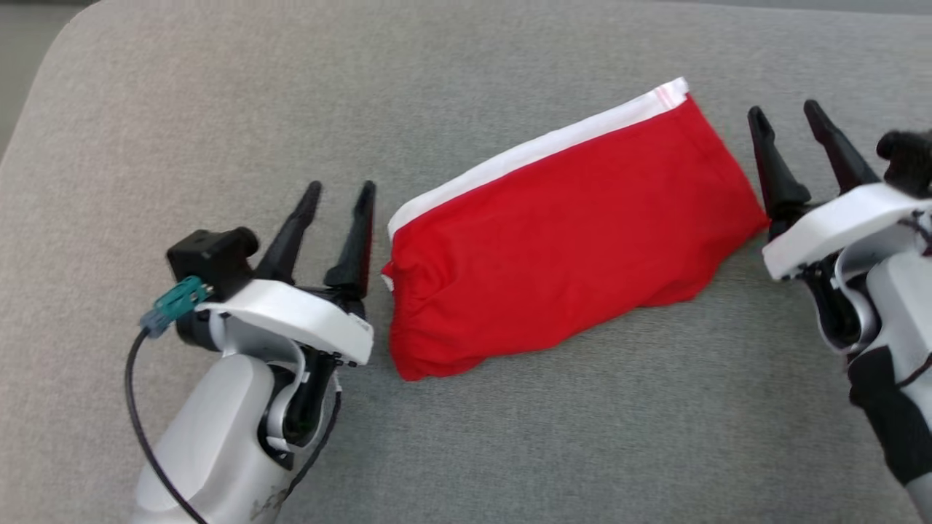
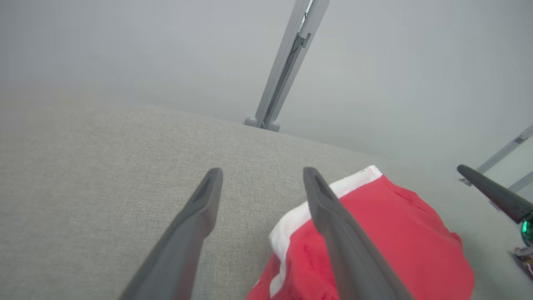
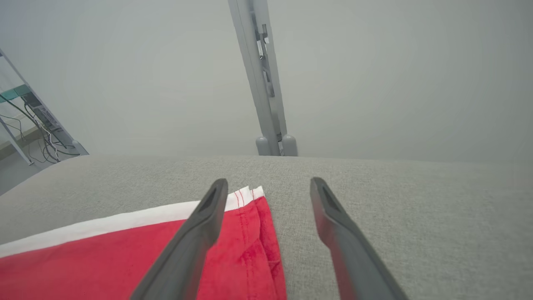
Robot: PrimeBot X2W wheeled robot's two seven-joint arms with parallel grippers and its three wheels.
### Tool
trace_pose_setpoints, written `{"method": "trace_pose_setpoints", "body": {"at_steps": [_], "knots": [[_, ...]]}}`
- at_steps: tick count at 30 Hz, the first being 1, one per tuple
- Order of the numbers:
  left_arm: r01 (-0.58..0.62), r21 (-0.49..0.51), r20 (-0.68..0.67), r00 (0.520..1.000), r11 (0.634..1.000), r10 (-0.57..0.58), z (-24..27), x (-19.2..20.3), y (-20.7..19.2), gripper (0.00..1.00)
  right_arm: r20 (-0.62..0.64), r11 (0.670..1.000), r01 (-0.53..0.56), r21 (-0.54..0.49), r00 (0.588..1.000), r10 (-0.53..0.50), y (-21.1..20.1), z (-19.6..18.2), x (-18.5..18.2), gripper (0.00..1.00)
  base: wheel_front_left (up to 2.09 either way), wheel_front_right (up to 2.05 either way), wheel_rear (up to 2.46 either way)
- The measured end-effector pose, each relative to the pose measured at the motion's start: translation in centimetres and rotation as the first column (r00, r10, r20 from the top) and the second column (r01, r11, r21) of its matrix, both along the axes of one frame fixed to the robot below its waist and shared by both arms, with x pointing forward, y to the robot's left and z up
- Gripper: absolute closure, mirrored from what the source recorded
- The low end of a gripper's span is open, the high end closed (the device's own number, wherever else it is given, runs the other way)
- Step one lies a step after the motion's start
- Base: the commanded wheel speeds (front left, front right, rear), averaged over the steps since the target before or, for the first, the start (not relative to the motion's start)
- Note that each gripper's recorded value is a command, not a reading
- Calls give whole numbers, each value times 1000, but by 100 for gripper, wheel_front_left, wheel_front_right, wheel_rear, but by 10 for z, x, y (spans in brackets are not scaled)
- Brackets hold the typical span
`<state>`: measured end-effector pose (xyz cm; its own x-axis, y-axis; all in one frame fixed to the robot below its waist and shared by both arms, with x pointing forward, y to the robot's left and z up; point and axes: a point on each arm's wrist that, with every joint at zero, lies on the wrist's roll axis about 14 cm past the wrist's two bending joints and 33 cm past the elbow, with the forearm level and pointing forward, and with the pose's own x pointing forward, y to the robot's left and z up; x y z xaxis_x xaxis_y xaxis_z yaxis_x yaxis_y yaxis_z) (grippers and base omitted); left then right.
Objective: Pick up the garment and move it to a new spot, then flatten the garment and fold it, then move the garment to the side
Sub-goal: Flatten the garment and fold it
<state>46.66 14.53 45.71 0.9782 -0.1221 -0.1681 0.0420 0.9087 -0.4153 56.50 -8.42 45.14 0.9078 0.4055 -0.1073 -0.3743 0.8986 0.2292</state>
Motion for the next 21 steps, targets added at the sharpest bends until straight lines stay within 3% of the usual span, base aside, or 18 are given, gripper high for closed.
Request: {"method": "trace_pose_setpoints", "body": {"at_steps": [9,21], "knots": [[-92,-4,97,991,996,92,15,4,16,0,83,994,107,10,991,-108,-33,17,-46,0,0,0,0],[-117,71,169,980,991,104,29,-18,25,0,135,982,190,9,973,-189,-47,30,-115,0,0,0,0]]}}
